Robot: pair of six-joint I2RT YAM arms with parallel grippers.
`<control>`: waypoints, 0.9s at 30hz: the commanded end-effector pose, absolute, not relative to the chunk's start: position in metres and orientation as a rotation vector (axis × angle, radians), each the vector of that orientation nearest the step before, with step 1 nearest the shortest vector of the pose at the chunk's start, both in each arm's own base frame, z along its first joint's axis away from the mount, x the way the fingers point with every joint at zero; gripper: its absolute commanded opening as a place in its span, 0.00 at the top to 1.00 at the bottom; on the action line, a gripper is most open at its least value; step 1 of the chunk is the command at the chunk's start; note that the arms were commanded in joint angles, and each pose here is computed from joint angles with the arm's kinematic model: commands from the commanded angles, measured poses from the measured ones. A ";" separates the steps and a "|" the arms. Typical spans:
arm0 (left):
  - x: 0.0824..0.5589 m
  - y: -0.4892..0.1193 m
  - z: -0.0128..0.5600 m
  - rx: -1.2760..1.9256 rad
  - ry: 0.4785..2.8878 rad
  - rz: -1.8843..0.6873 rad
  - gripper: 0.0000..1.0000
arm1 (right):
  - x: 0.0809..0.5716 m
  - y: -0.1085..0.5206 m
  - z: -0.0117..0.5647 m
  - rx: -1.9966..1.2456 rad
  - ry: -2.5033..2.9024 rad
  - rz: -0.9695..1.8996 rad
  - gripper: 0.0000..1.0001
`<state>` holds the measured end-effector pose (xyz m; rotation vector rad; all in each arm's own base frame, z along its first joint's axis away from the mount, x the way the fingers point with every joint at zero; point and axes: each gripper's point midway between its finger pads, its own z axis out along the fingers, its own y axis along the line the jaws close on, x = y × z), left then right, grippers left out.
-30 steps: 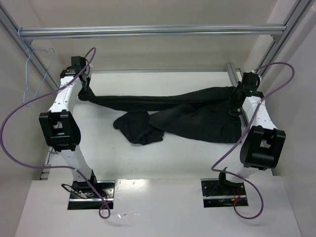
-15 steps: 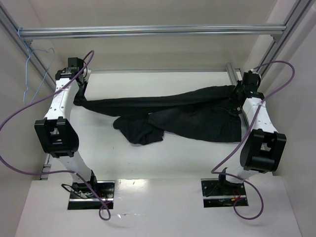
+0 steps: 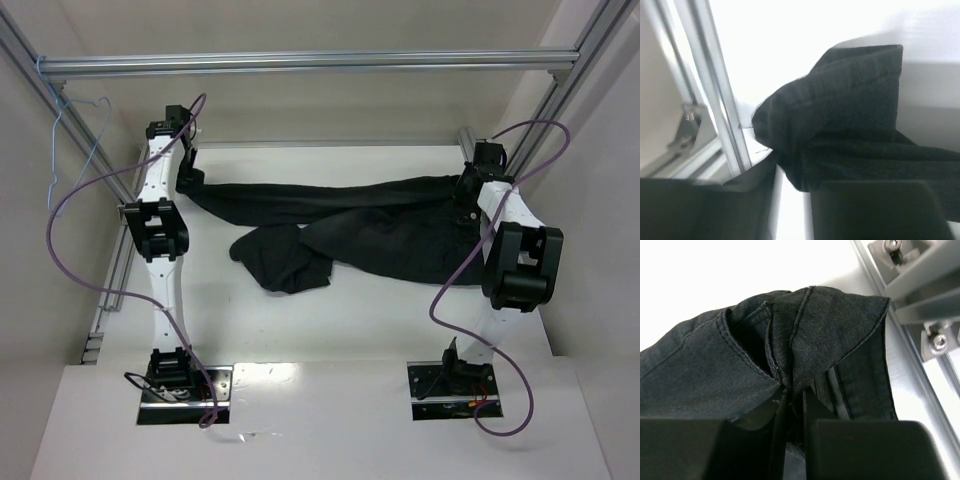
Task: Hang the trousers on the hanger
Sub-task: Fold the trousers
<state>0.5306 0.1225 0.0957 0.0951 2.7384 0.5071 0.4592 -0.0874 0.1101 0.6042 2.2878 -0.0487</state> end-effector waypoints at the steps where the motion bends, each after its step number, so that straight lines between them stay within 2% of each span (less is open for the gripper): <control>1: 0.546 0.110 0.106 0.087 2.684 0.456 0.54 | 0.496 -0.103 0.144 0.581 2.143 -0.092 0.82; 2: 0.551 0.106 0.107 0.092 2.669 0.426 0.42 | 0.500 -0.104 0.147 0.580 2.134 -0.091 0.75; 3: 0.552 0.103 0.112 0.096 2.658 0.402 0.28 | 0.500 -0.103 0.142 0.593 2.151 -0.089 0.63; 4: 0.555 0.101 0.111 0.088 2.653 0.381 0.18 | 0.499 -0.098 0.140 0.585 2.164 -0.085 0.42; 5: 0.555 0.100 0.117 0.070 2.642 0.378 0.03 | 0.502 -0.097 0.145 0.579 2.158 -0.074 0.36; 6: 0.555 0.098 0.122 0.072 2.631 0.361 0.00 | 0.500 -0.092 0.143 0.571 2.173 -0.070 0.30; 7: 0.555 0.098 0.136 0.068 2.605 0.363 0.00 | 0.500 -0.092 0.143 0.561 2.175 -0.075 0.17; 10: 0.553 0.093 0.171 0.057 2.539 0.331 0.00 | 0.496 -0.087 0.158 0.549 2.149 -0.077 0.03; 16: 0.539 0.093 0.188 0.142 2.514 0.355 0.00 | 0.471 -0.083 0.171 0.557 2.127 -0.068 0.01; 17: 0.527 0.095 0.161 0.163 2.589 0.370 0.00 | 0.469 -0.081 0.172 0.562 2.125 -0.053 0.01; 19: 0.523 0.103 0.165 0.181 2.559 0.434 0.00 | 0.462 -0.074 0.177 0.546 2.120 -0.037 0.01; 21: 0.510 0.116 0.144 0.167 2.594 0.489 0.00 | 0.459 -0.064 0.178 0.534 2.123 -0.020 0.01; 25: 0.499 0.133 0.123 0.099 2.648 0.499 0.08 | 0.454 -0.044 0.168 0.519 2.143 0.013 0.05; 27: 0.494 0.131 0.108 0.089 2.692 0.449 0.19 | 0.455 -0.037 0.160 0.543 2.153 0.044 0.10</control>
